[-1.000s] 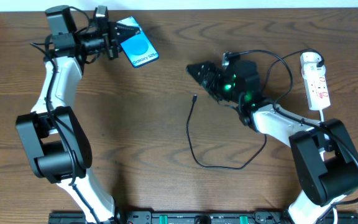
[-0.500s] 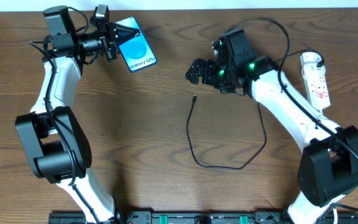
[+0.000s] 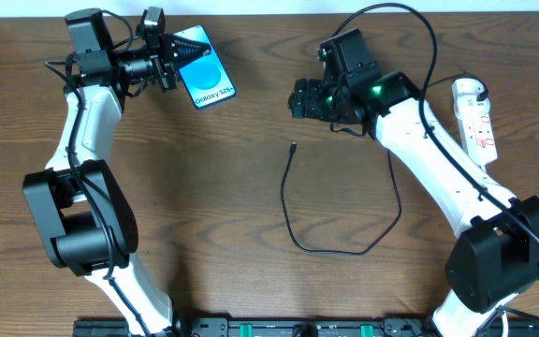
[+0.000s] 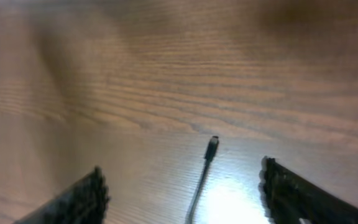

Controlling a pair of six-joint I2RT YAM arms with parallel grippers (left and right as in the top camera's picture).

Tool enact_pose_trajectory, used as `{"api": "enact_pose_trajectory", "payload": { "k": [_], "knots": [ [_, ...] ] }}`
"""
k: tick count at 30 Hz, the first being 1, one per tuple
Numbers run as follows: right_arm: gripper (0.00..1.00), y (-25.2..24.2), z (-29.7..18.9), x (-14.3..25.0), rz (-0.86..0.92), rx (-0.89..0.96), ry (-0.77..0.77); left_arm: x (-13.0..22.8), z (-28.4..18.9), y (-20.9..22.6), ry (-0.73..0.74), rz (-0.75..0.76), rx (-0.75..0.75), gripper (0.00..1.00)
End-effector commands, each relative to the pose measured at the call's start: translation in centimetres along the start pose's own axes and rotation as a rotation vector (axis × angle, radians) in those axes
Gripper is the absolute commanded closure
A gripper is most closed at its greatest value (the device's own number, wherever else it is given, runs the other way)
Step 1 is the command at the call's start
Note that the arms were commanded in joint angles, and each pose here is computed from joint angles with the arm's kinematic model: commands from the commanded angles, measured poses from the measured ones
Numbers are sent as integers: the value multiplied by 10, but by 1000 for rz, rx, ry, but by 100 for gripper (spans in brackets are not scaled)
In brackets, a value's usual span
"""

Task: Plug charger to phone and switch on socket
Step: 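Grasp the black cable's USB-C plug end with the right gripper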

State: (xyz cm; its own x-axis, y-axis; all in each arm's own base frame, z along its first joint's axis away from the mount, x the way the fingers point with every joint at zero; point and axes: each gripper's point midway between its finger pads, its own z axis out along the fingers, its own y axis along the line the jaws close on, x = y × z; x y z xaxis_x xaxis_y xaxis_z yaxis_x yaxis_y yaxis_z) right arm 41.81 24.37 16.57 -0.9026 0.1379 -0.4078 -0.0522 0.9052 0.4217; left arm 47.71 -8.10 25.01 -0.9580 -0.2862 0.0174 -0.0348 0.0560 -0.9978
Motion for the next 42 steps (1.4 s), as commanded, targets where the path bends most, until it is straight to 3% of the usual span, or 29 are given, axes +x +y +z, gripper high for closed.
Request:
{"api": "enact_pose_trajectory", "payload": {
  "k": [1, 4, 9, 21, 33, 35, 41, 42],
  "knots": [
    [38, -14, 22, 24, 142, 72, 44, 6, 0, -17, 31, 54, 23, 93],
    [48, -19, 39, 36, 166, 81, 64, 5, 0, -16, 25, 54, 19, 92],
    [55, -18, 62, 53, 175, 86, 107, 3, 0, -15, 16, 53, 14, 93],
    [55, -18, 121, 104, 228, 30, 313, 4, 1, -15, 19, 52, 13, 93],
    [58, -31, 143, 115, 260, 67, 335, 4, 8, -13, 15, 53, 3, 93],
    [63, -32, 146, 115, 258, 70, 330, 5, 9, -13, 17, 53, 2, 93],
    [99, -21, 152, 100, 88, -7, 270, 8, 15, -13, 32, 68, 2, 92],
    [99, -20, 152, 97, 75, -16, 260, 8, 16, -13, 33, 68, 2, 93]
  ]
}}
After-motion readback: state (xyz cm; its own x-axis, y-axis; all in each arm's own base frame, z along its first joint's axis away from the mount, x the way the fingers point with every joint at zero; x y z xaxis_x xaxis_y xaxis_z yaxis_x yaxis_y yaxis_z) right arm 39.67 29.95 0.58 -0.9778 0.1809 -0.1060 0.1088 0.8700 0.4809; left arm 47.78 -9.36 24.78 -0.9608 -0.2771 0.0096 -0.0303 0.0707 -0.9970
